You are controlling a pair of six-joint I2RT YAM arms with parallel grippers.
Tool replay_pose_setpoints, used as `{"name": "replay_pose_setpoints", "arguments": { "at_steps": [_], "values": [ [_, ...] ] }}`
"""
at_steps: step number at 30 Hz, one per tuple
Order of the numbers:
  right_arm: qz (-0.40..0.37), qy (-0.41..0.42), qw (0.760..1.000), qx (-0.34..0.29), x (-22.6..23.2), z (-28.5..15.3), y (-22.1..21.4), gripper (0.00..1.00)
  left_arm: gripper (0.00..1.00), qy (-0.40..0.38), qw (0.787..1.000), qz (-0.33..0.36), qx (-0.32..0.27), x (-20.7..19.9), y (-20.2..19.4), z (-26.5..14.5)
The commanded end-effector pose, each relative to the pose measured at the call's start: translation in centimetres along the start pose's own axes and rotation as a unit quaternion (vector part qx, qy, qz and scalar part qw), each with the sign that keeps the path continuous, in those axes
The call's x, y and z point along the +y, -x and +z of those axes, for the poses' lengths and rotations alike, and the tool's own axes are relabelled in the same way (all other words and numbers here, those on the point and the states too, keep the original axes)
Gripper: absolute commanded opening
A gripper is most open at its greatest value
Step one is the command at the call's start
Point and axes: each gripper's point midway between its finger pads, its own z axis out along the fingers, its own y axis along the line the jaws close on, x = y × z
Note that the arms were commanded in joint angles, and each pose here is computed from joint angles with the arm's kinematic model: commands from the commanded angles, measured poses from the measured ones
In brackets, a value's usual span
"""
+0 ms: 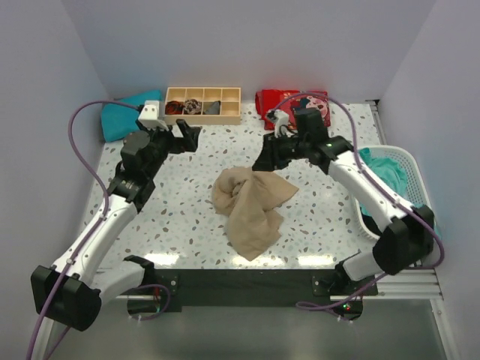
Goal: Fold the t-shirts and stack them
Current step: Move the tshirt to the center of the board, then flatten out the tshirt
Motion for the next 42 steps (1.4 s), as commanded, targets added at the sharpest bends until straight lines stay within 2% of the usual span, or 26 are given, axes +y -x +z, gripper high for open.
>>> {"name": "replay_pose_setpoints", "arguments": {
  "at_steps": [1, 2, 4, 5, 6, 8, 9, 13, 15, 18, 20, 25, 28, 35, 37, 40, 42],
  "values": [
    [-0.013, -0.081, 0.996, 0.035, -4.1, 5.4, -1.2, 0.4, 1.0, -0.017, 1.0, -0.008, 0.013, -0.6, -0.8, -0.4],
    [-0.025, -0.146, 0.989, 0.023, -5.9, 5.1, 0.0, 0.38, 1.0, -0.022, 0.999, -0.01, 0.022, -0.9, -1.1, -0.4],
    [-0.027, -0.218, 0.975, 0.031, -8.2, 4.1, -0.3, 0.47, 1.0, -0.04, 0.998, -0.017, 0.045, -1.4, -2.3, -0.5],
    [-0.029, -0.277, 0.96, 0.021, -9.8, 2.7, 0.0, 0.47, 1.0, -0.042, 0.997, -0.026, 0.057, -1.5, -3.1, -0.6],
    [-0.029, -0.295, 0.955, 0.023, -10.3, 2.1, -0.2, 0.46, 1.0, -0.042, 0.996, -0.035, 0.067, -1.4, -3.9, -0.6],
    [-0.024, -0.338, 0.941, 0.023, -11.8, 1.1, -1.2, 0.56, 1.0, -0.048, 0.992, -0.06, 0.103, -1.5, -6.8, -0.9],
    [-0.021, -0.369, 0.929, 0.026, -13.0, 0.5, -1.6, 0.56, 1.0, -0.052, 0.99, -0.066, 0.115, -1.6, -7.8, -1.0],
    [0.004, -0.418, 0.906, 0.07, -16.4, 1.4, -4.9, 0.6, 1.0, -0.044, 0.977, -0.086, 0.19, -1.0, -14.6, -2.2],
    [0.025, -0.427, 0.898, 0.102, -18.2, 2.5, -6.8, 0.63, 1.0, -0.054, 0.971, -0.09, 0.213, -1.6, -16.6, -2.6],
    [0.051, -0.413, 0.902, 0.11, -19.9, 4.6, -8.0, 0.63, 1.0, -0.051, 0.963, -0.081, 0.253, -2.0, -19.6, -3.2],
    [0.064, -0.395, 0.91, 0.109, -20.2, 5.8, -8.0, 0.63, 1.0, -0.043, 0.961, -0.075, 0.262, -1.8, -20.4, -3.2],
    [0.077, -0.4, 0.903, 0.138, -22.3, 7.5, -9.0, 0.64, 1.0, -0.048, 0.953, -0.066, 0.292, -2.0, -22.1, -2.6],
    [0.084, -0.427, 0.887, 0.156, -23.5, 6.8, -10.0, 0.64, 1.0, -0.049, 0.952, -0.064, 0.296, -2.3, -22.2, -2.3],
    [0.103, -0.455, 0.866, 0.182, -24.4, 4.1, -12.5, 0.69, 1.0, -0.064, 0.946, -0.056, 0.313, -3.0, -23.0, -1.7],
    [0.105, -0.441, 0.868, 0.204, -24.2, 4.1, -13.7, 0.66, 1.0, -0.065, 0.942, -0.052, 0.325, -2.9, -23.7, -1.5],
    [0.116, -0.397, 0.88, 0.233, -23.1, 4.8, -15.5, 0.57, 1.0, -0.065, 0.939, -0.045, 0.334, -2.9, -24.4, -1.5],
    [0.12, -0.375, 0.889, 0.235, -22.3, 5.1, -15.8, 0.44, 1.0, -0.062, 0.94, -0.044, 0.333, -2.8, -24.4, -1.5]
  ]
}}
